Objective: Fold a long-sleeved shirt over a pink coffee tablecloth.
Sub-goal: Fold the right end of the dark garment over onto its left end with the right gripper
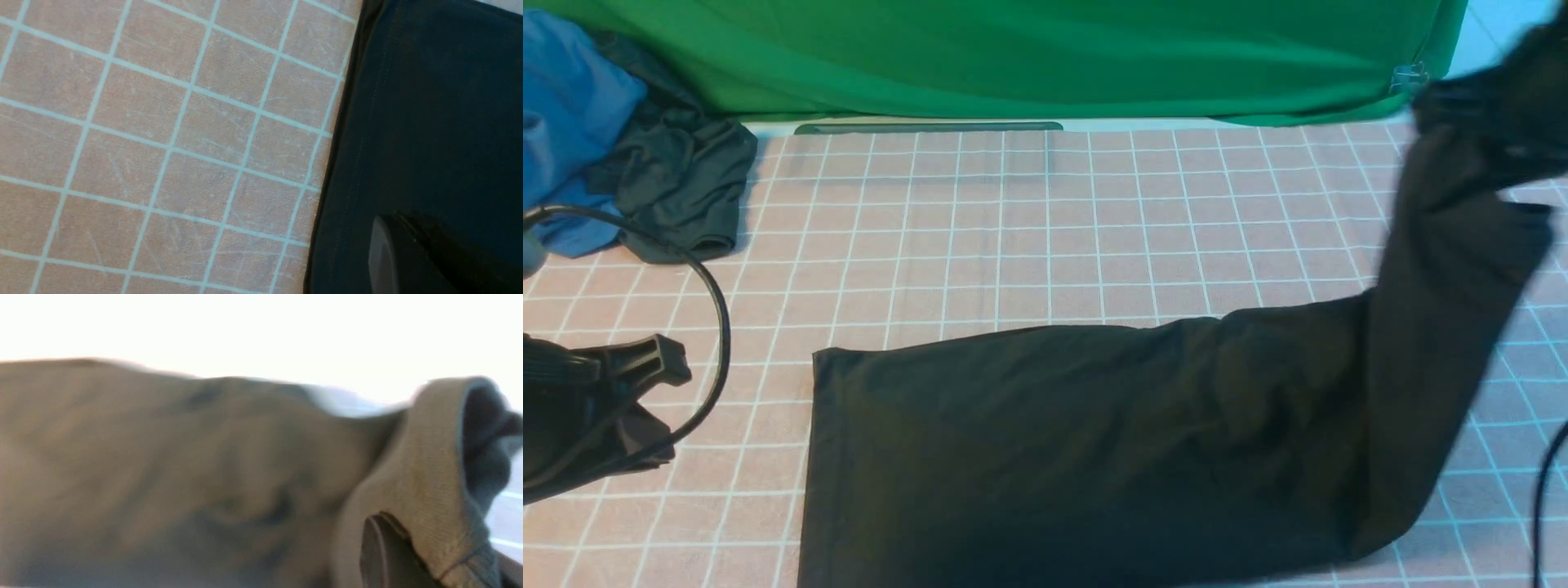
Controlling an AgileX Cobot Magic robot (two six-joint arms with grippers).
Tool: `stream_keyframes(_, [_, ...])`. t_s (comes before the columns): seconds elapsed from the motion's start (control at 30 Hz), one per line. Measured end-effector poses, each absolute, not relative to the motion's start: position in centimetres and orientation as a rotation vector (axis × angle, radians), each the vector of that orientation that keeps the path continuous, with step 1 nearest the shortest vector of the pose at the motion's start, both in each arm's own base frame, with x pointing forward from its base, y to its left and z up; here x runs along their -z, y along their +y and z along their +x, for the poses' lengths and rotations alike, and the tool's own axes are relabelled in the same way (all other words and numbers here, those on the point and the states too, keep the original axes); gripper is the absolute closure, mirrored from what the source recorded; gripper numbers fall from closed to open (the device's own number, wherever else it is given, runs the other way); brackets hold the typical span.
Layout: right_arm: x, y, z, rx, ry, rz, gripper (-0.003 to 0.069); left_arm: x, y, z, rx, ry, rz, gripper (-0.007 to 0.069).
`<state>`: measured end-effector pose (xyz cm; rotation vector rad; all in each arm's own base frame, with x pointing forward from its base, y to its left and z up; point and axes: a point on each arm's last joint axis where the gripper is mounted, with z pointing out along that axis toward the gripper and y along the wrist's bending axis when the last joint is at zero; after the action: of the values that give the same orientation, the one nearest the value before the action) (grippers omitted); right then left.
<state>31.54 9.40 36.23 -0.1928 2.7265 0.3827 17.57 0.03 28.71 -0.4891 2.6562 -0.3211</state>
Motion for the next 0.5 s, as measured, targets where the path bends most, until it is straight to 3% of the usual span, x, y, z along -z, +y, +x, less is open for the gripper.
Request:
stream_keyframes(0.23, [-36.6,18.7,30.0,-0.557,2.662,-0.396,0.0531,-28.8,-0.3,17.6,0.370,2.648,-0.467,0.0611])
stream_keyframes(0.5, [-31.5,27.6,29.7,-0.773,2.681,-0.493,0.0531,-28.8,-0.3,17.6,0.368,2.650,-0.459,0.0611])
